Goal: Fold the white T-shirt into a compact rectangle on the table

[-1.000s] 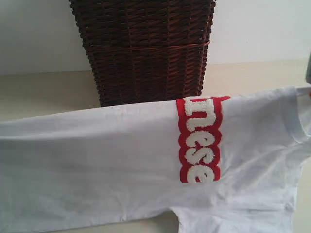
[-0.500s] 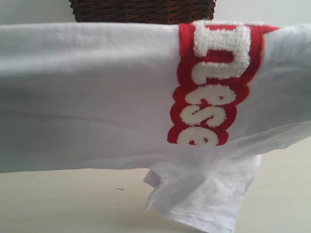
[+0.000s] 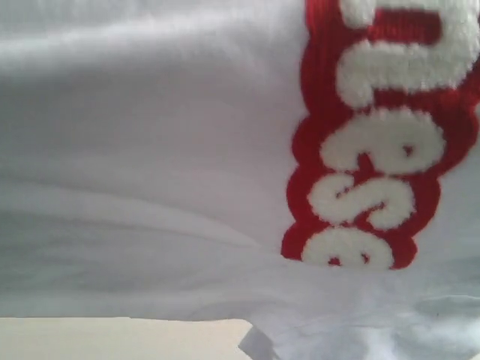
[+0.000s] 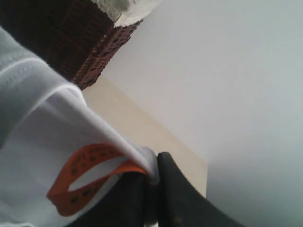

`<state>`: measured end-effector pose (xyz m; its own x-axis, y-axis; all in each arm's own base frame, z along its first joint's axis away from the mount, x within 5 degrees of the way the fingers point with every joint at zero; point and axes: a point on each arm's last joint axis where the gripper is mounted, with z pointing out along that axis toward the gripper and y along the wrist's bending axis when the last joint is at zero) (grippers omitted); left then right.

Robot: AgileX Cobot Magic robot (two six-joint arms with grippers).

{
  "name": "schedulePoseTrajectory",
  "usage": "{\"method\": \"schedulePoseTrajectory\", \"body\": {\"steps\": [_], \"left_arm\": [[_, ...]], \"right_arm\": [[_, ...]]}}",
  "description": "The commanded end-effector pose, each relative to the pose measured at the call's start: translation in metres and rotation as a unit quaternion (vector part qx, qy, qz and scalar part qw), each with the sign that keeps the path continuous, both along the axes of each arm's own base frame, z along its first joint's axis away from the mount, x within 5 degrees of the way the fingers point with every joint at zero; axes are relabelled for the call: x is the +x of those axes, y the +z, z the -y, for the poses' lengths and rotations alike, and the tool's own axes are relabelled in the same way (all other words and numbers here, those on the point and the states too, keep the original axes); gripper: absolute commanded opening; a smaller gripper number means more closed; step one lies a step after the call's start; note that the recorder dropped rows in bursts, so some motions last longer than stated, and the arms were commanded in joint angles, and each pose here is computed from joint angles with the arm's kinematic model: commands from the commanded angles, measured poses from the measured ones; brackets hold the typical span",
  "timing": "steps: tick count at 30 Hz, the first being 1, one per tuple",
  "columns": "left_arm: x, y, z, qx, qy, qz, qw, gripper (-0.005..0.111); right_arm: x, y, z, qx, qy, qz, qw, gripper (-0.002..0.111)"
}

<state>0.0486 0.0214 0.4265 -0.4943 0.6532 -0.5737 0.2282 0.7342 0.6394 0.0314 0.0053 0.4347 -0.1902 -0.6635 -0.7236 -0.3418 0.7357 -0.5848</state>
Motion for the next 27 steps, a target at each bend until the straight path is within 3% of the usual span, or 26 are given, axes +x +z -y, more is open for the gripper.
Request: {"method": "schedulePoseTrajectory", "body": {"steps": [1,4,7,8,10,14,18,21,24,27], "left_arm": [[0.018,-0.007,0.015,-0.040,-0.049,-0.041,0.997,0.000],[0.040,-0.026,0.021,-0.034,-0.061,-0.102,0.992,0.000],[0.068,-0.063,0.020,0.015,-0.057,-0.195,0.979,0.000],[0.076,-0.079,0.020,0.033,-0.054,-0.232,0.971,0.000],[0.095,-0.100,0.020,0.060,-0.056,-0.248,0.965,0.000],[0.141,-0.138,0.026,0.083,-0.076,-0.221,0.969,0.000],[0.181,-0.169,0.033,0.101,-0.102,-0.182,0.973,0.000],[0.207,-0.188,0.031,0.066,-0.084,-0.151,0.983,0.001],[0.226,-0.204,0.022,0.046,-0.077,-0.130,0.988,0.009],[0.237,-0.219,0.005,0.033,-0.063,-0.128,0.989,0.025]], "right_arm": [[0.022,-0.019,0.002,-0.039,-0.008,-0.119,0.992,0.000],[0.049,-0.040,0.005,-0.077,-0.050,-0.172,0.981,0.000],[0.077,-0.073,0.005,-0.146,-0.069,-0.245,0.956,0.000],[0.087,-0.083,0.004,-0.162,-0.068,-0.258,0.950,0.000],[0.113,-0.097,-0.003,-0.174,-0.055,-0.242,0.953,0.000],[0.171,-0.127,-0.023,-0.136,-0.049,-0.228,0.963,0.000],[0.222,-0.176,-0.038,-0.137,-0.040,-0.260,0.955,0.000],[0.254,-0.208,-0.041,-0.140,-0.043,-0.248,0.958,0.000],[0.278,-0.235,-0.035,-0.113,-0.061,-0.228,0.965,0.006],[0.297,-0.253,-0.023,-0.079,-0.076,-0.215,0.970,0.019]]}}
